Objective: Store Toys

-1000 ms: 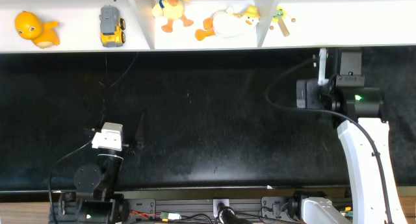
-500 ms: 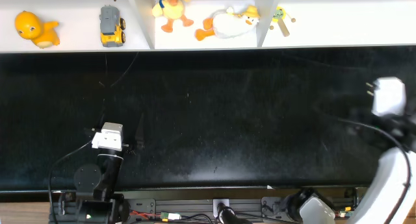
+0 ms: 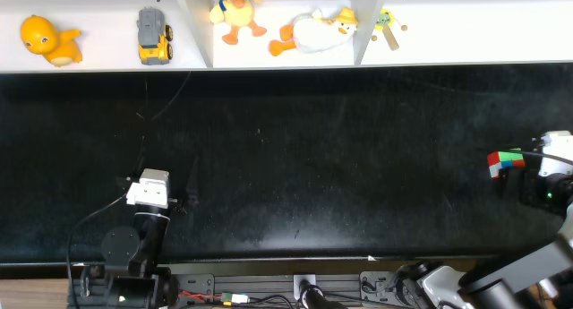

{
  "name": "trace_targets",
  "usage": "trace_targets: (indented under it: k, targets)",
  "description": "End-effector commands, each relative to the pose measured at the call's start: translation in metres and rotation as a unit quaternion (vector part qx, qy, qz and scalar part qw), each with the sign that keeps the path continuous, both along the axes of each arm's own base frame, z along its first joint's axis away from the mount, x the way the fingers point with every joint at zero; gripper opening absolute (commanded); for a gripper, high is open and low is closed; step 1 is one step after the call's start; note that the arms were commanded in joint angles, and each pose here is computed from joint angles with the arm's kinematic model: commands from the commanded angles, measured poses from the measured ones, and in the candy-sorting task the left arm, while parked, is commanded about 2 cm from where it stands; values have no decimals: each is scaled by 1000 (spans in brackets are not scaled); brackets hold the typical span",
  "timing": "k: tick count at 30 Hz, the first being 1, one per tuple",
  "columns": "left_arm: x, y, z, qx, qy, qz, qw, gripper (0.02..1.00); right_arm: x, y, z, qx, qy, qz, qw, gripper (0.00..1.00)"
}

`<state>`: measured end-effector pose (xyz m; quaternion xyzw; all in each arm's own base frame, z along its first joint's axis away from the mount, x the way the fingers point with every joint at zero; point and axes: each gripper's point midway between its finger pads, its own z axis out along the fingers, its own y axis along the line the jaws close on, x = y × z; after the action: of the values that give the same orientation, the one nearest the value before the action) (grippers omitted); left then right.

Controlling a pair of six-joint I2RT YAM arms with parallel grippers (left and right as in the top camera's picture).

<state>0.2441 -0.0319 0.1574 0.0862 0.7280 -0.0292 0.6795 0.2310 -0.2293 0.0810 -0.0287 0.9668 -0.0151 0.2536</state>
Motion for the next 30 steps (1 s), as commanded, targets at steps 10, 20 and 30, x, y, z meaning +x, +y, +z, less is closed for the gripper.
trace_targets:
  k: [10,20,30]
  targets:
    - [-1,-1,1,7,-3,-1,1000,998,30,17,-30,38,1,33,999,996]
    - [-1,-1,1,7,-3,-2,1000,998,35,19,-37,34,18,26,999,818]
    - [-1,-1,1,7,-3,-2,1000,998,30,11,-36,18,35,0,999,448]
